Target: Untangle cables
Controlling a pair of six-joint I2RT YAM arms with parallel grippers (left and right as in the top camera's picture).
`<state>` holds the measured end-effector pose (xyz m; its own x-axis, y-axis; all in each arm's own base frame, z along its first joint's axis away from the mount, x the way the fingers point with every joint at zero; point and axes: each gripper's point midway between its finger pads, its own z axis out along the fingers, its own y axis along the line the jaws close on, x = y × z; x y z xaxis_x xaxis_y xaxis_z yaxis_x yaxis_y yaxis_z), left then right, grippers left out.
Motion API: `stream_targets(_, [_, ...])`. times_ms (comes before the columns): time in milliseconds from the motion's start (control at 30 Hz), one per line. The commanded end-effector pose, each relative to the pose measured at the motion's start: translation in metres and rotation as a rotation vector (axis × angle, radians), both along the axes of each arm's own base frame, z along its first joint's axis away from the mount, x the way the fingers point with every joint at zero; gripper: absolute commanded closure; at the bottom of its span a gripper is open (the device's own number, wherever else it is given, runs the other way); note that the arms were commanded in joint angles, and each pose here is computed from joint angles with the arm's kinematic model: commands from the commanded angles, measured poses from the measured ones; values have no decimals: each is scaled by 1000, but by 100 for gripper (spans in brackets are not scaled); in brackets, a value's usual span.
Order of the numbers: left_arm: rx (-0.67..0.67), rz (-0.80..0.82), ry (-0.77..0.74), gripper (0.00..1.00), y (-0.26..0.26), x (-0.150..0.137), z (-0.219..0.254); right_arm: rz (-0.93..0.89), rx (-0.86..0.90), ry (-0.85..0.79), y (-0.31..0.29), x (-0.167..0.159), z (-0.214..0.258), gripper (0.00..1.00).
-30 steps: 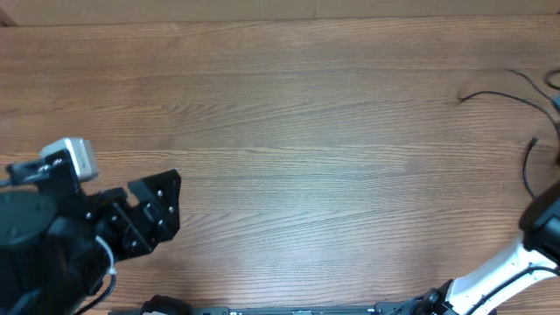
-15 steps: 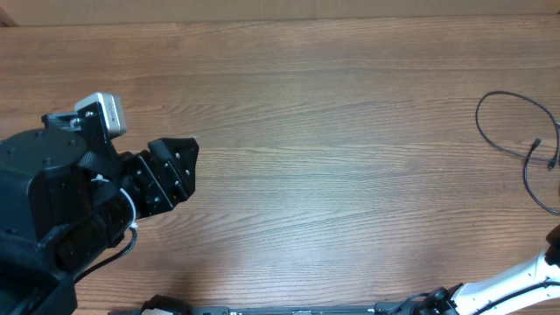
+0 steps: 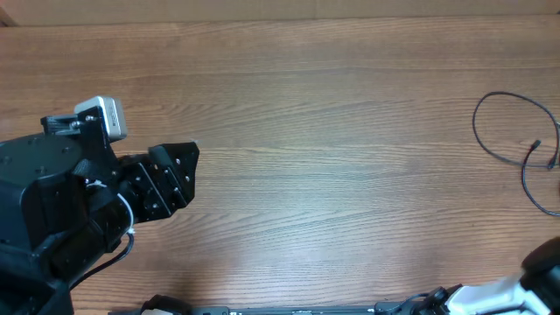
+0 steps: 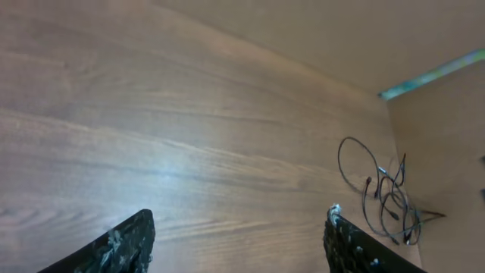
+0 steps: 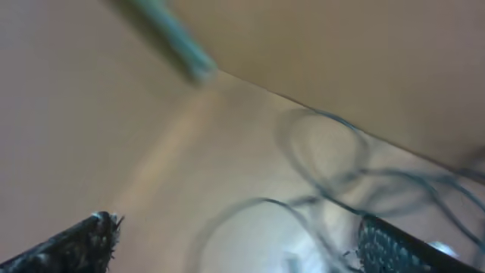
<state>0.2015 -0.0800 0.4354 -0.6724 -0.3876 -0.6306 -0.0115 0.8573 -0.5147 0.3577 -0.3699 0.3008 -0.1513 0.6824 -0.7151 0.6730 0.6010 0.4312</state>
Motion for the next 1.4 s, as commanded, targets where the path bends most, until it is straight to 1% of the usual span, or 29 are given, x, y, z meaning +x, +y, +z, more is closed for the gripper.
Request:
stream_targets(0, [32, -38, -62, 28, 2, -9, 9, 162, -32, -190, 49, 3, 76, 0])
stream_targets(133, [52, -58, -124, 28, 4, -14, 18, 320, -97, -321, 98, -4, 134, 0])
stream_targets(200, [45, -59, -197, 27, 5, -15, 33, 412, -128, -403, 128, -8, 166, 0])
stream_targets(267, [48, -67, -302, 26, 5, -16, 54, 514, -185, -475, 162, -10, 196, 0])
stream_targets(333, [56, -30, -388, 25, 13, -17, 71, 612, -243, -528, 199, -12, 221, 0])
stream_targets(400, [72, 35, -436, 23, 26, -20, 81, 687, -288, -567, 234, -14, 238, 0])
stream_targets(500, [127, 147, -434, 23, 49, -25, 78, 839, -371, -616, 296, -19, 258, 0])
stream_targets(633, [199, 227, -368, 23, 69, -32, 61, 977, -342, -657, 356, -35, 266, 0])
stream_targets(733, [247, 272, -324, 23, 80, -35, 50, 1093, -346, -665, 399, -55, 266, 0])
stream_targets(833, [266, 294, -315, 23, 86, -36, 48, 1193, -440, -618, 431, -81, 252, 0])
stream_targets(933, [293, 301, -316, 22, 89, -36, 48, 1140, -532, -463, 431, -100, 224, 0])
stream_targets(1000, [300, 300, -307, 22, 90, -37, 46, 1149, -569, -353, 431, -117, 201, 0])
stream_targets(1133, [319, 288, -263, 23, 90, -42, 35, 1274, -494, -194, 447, -157, 153, 0])
stream_targets(1267, [333, 280, -232, 24, 91, -45, 28, 1377, -547, -120, 454, -184, 129, 0])
stream_targets(1367, [342, 276, -211, 24, 92, -47, 23, 1320, -574, -126, 447, -191, 132, 1])
